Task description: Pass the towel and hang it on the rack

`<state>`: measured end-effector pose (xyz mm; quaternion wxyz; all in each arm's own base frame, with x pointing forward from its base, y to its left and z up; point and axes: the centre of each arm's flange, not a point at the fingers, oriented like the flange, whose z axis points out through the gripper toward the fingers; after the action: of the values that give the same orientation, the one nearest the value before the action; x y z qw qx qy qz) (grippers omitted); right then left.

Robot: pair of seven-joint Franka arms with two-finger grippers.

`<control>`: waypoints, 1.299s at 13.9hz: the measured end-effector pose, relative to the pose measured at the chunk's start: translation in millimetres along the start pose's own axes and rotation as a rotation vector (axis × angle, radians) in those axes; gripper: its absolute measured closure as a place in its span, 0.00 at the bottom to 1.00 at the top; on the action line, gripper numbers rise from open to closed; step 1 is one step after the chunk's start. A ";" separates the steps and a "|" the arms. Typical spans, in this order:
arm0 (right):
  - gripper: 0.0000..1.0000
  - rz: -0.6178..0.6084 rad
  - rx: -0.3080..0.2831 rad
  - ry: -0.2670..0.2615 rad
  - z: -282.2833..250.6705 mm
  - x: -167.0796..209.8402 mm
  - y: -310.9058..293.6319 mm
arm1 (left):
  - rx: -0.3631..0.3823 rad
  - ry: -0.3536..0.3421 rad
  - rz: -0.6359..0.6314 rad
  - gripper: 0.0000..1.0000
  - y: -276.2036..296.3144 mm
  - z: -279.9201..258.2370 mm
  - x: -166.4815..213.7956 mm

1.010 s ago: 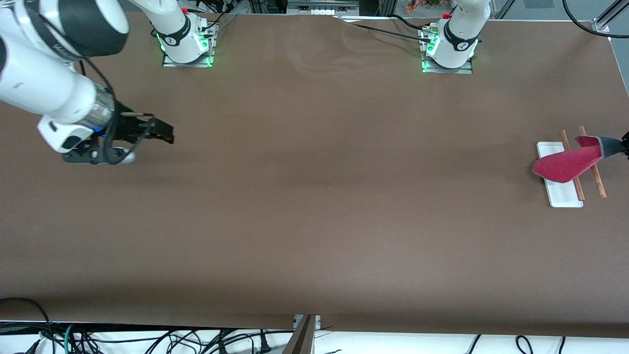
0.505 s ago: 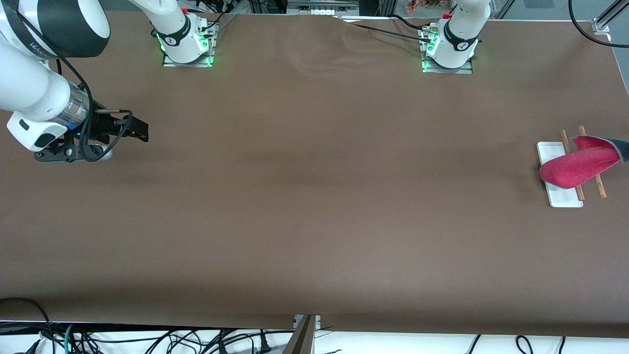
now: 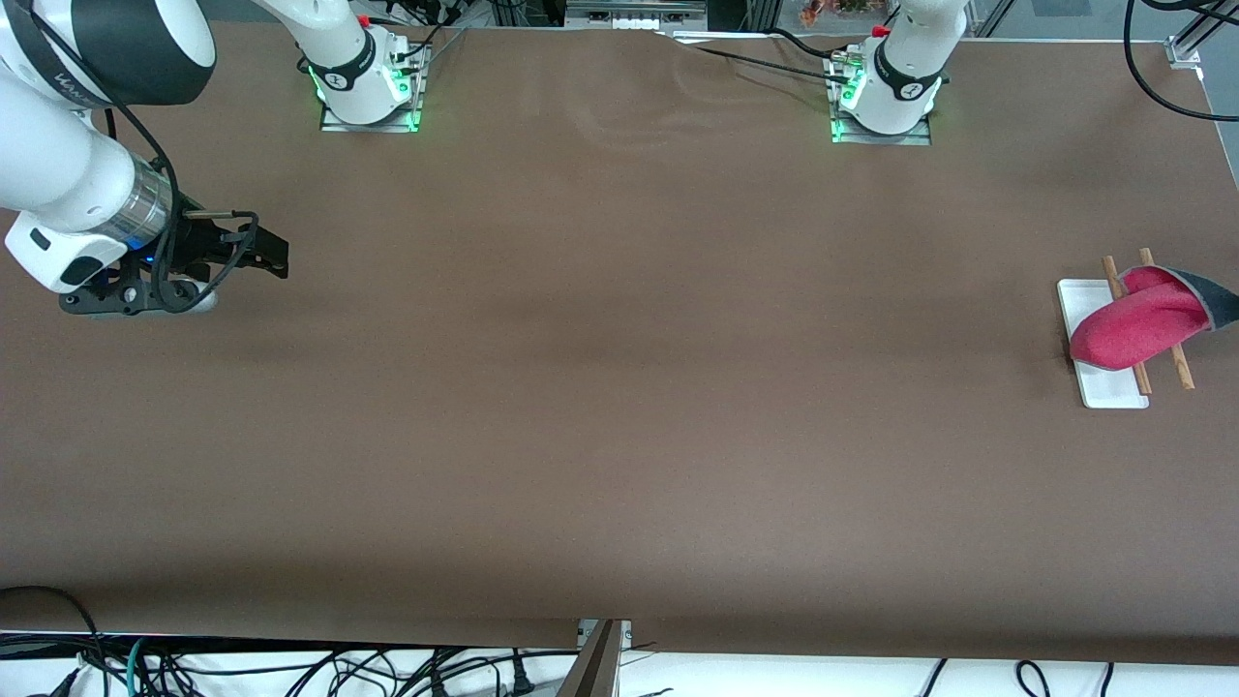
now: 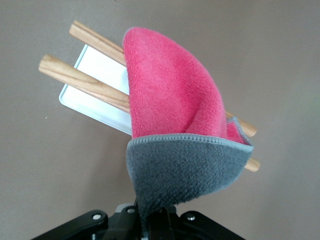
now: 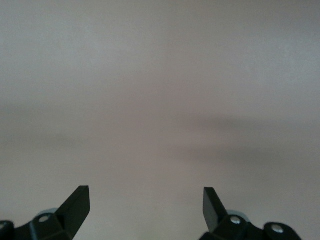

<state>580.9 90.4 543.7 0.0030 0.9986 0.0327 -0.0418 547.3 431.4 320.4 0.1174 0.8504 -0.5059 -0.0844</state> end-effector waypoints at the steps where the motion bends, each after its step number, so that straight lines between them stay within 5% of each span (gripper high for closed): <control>1: 0.00 -0.003 -0.016 0.008 -3.1 0.6 0.8 | 0.003 -0.001 0.001 0.97 -1.3 1.7 -0.1; 4: 0.00 -0.005 -0.039 0.028 -12.9 1.8 2.3 | 0.002 -0.001 0.003 0.87 -3.3 5.7 -0.1; 13: 0.00 -0.011 -0.040 0.018 -11.5 3.1 -1.1 | 0.049 -0.008 0.011 0.00 -7.6 -13.8 4.6; 18: 0.00 -0.011 -0.040 0.020 -12.3 3.2 -1.1 | 0.141 -0.018 -0.020 0.00 17.4 -95.3 37.2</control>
<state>585.1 91.9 555.7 0.0225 0.9985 0.0390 -0.0314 575.3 401.5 415.7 0.0517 0.8608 -0.5030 -0.0576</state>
